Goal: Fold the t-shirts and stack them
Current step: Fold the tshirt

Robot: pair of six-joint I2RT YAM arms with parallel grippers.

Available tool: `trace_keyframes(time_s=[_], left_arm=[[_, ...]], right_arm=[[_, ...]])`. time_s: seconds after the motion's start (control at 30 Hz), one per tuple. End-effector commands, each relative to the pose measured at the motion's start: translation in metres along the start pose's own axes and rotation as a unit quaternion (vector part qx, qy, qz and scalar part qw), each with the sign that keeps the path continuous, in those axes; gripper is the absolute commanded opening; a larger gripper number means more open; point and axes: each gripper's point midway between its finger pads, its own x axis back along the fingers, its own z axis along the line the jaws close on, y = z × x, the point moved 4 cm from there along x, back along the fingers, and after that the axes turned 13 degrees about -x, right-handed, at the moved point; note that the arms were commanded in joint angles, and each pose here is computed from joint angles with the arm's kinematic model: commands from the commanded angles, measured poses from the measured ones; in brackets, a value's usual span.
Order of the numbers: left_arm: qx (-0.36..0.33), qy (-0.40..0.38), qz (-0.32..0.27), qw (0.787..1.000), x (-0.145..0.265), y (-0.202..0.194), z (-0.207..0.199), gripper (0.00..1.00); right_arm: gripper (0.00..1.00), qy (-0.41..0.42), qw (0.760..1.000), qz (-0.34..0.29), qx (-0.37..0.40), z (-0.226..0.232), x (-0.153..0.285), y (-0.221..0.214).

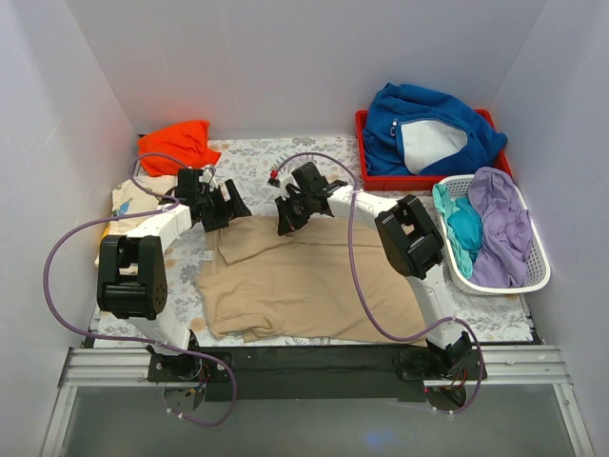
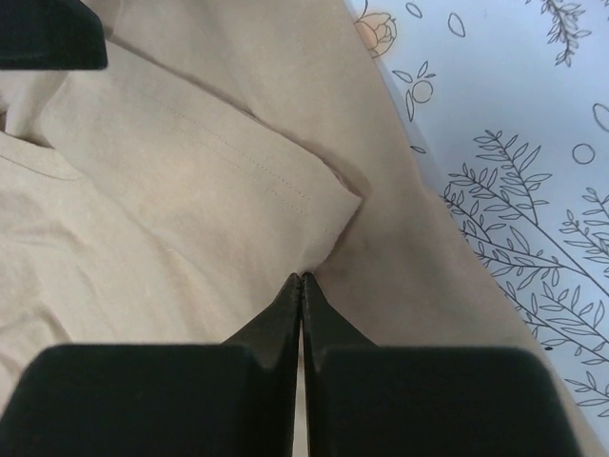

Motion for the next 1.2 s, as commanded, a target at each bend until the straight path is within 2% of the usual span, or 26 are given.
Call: trace_keyframes(time_s=[0.0,0.3,0.63,0.8,0.87,0.9,0.93,0.97,1.03,1.17], left_arm=[[-0.014,-0.007,-0.016,1.000,0.004,0.014,-0.005,0.83],[-0.016,-0.003,-0.020,1.000,0.005,0.016,-0.004,0.83],[-0.016,-0.003,-0.018,1.000,0.005,0.015,-0.004,0.83],[-0.017,-0.001,-0.017,1.000,0.005,0.014,-0.004,0.83],[-0.016,0.000,-0.017,1.000,0.005,0.015,-0.003,0.83],[-0.017,0.001,-0.018,1.000,0.005,0.015,-0.003,0.83],[-0.017,0.000,-0.017,1.000,0.005,0.014,-0.003,0.82],[-0.018,0.000,-0.018,1.000,0.006,0.015,-0.004,0.82],[-0.019,0.000,-0.017,1.000,0.005,0.014,-0.003,0.82],[-0.026,-0.029,-0.025,0.999,0.010,0.018,-0.013,0.82]], right_arm=[[0.01,0.020,0.999,-0.022,0.031,0.017,0.015,0.010],[0.01,0.037,0.997,-0.027,0.060,0.048,0.042,0.000],[0.01,0.074,0.994,0.040,0.069,0.075,0.032,-0.056],[0.01,0.056,0.994,0.076,0.060,0.077,0.031,-0.094],[0.01,0.037,0.995,0.071,0.063,0.076,0.037,-0.097],[0.04,0.024,0.995,0.075,0.058,0.071,0.038,-0.104],[0.13,0.011,0.996,0.071,0.059,0.070,0.040,-0.105],[0.29,-0.006,0.996,0.061,0.063,0.067,0.044,-0.102],[0.43,-0.027,0.996,0.052,0.065,0.064,0.049,-0.102],[0.48,-0.070,0.994,0.000,0.083,0.065,0.067,-0.077]])
